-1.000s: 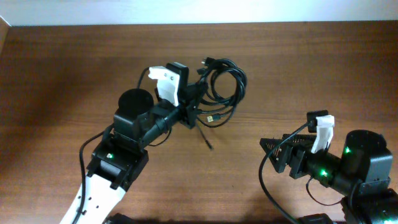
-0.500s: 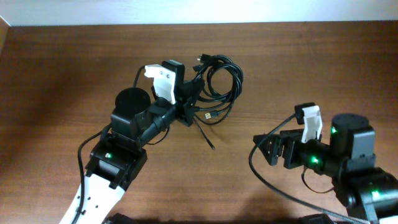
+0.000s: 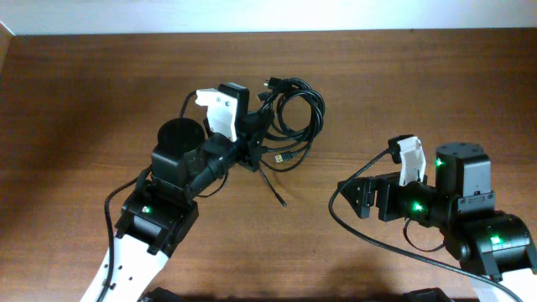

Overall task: Untangle cables
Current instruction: 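Move the right gripper toward the bundle held by the left gripper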

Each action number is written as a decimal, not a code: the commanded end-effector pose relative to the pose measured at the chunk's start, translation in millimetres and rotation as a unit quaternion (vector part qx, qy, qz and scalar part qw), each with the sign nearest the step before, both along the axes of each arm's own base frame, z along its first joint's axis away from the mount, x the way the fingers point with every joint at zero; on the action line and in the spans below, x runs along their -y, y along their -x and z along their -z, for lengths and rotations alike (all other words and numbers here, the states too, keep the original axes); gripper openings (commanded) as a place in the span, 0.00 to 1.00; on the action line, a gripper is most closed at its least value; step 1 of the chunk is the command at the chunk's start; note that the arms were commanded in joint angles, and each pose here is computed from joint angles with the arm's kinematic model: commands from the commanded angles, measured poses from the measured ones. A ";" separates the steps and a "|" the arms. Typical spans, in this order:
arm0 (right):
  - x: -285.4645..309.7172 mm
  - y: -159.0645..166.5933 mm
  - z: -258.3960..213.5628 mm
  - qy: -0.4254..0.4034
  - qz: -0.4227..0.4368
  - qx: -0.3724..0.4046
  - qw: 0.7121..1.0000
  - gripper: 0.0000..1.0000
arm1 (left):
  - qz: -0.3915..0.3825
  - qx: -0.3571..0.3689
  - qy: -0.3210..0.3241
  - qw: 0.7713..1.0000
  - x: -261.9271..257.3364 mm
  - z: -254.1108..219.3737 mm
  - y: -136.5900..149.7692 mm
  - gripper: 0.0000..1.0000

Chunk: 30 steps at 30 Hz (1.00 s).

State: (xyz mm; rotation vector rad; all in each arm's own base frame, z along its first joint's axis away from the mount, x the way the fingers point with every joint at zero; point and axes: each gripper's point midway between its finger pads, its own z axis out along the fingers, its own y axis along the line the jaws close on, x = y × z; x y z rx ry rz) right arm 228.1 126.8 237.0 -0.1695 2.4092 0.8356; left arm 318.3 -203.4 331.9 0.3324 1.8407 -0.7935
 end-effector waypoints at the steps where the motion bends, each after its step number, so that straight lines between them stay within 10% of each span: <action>1: -3.2 3.2 -7.3 -0.007 -0.014 0.005 1.000 1.00 | -0.005 0.025 0.003 1.000 -3.6 -15.4 0.5 0.00; 30: -2.4 2.4 -7.0 -0.005 -0.011 0.006 1.000 0.99 | -0.051 0.018 -0.013 0.998 -16.6 -8.6 -8.9 0.00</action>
